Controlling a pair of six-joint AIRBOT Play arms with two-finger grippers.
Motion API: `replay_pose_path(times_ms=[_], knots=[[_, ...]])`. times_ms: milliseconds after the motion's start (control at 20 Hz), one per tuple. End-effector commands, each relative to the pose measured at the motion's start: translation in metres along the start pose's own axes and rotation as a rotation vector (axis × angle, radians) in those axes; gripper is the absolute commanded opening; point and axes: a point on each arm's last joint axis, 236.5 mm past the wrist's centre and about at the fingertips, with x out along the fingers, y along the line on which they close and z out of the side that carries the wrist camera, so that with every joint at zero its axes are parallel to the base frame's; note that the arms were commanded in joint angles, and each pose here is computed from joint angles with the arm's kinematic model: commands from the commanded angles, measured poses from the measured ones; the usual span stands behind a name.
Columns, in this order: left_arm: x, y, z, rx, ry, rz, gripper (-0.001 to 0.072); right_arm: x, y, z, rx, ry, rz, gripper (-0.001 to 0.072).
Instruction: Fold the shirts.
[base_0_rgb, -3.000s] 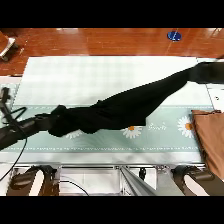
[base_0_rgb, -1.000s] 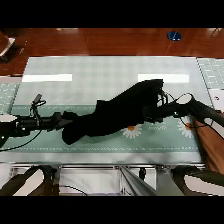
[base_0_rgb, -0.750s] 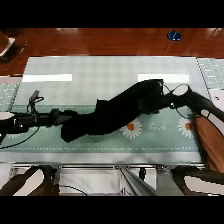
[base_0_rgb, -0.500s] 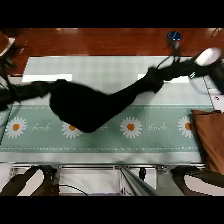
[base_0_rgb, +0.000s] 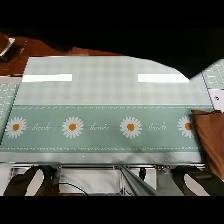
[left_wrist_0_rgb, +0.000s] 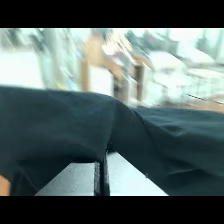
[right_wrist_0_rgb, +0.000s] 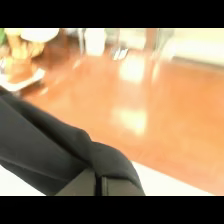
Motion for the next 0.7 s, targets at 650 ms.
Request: replay_pose_path(times_ms=[650], knots=[[-0.07,0.014,-0.24,-0.321,0.767,0.152,0.0016,0.012,0.025,-0.203,0.279,0.449,0.108,0.0025]])
